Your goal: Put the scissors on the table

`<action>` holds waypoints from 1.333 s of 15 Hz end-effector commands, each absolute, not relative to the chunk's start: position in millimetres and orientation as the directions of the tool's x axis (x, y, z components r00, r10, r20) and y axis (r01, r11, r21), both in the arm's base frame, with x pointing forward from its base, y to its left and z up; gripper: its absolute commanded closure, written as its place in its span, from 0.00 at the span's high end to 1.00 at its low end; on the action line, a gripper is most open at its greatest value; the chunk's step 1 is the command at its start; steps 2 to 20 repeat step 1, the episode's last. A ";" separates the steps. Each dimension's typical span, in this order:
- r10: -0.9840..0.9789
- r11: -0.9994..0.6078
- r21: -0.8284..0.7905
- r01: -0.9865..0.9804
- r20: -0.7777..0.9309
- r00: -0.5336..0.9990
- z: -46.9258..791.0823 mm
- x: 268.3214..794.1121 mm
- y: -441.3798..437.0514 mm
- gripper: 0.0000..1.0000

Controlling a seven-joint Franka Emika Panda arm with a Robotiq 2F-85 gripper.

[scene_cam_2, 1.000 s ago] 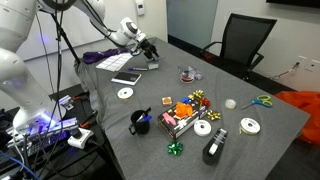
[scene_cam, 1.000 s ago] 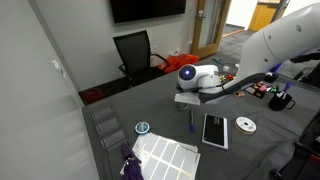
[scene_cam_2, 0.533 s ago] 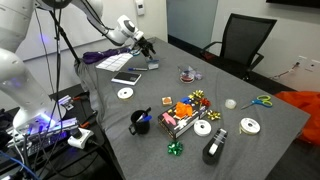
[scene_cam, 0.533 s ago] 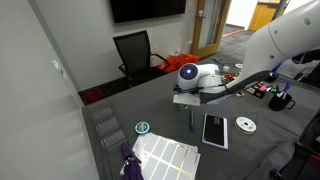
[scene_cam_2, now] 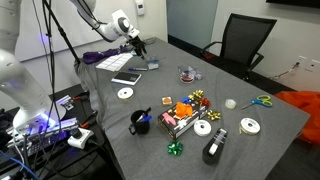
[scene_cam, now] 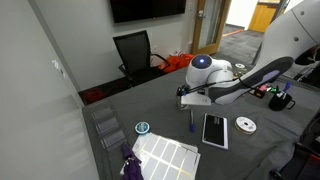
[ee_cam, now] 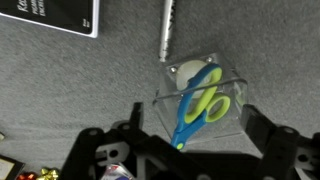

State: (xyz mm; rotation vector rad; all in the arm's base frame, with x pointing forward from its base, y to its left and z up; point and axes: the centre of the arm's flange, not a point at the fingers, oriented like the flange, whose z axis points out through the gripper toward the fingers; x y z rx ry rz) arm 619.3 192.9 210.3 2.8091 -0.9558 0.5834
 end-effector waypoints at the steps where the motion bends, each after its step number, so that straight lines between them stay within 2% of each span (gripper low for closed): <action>1: -0.531 -0.834 0.000 -0.552 0.272 0.802 235.7 583.6 168.4 1.00; 20: -0.531 -0.834 0.000 -0.552 0.272 0.802 235.7 583.6 168.4 1.00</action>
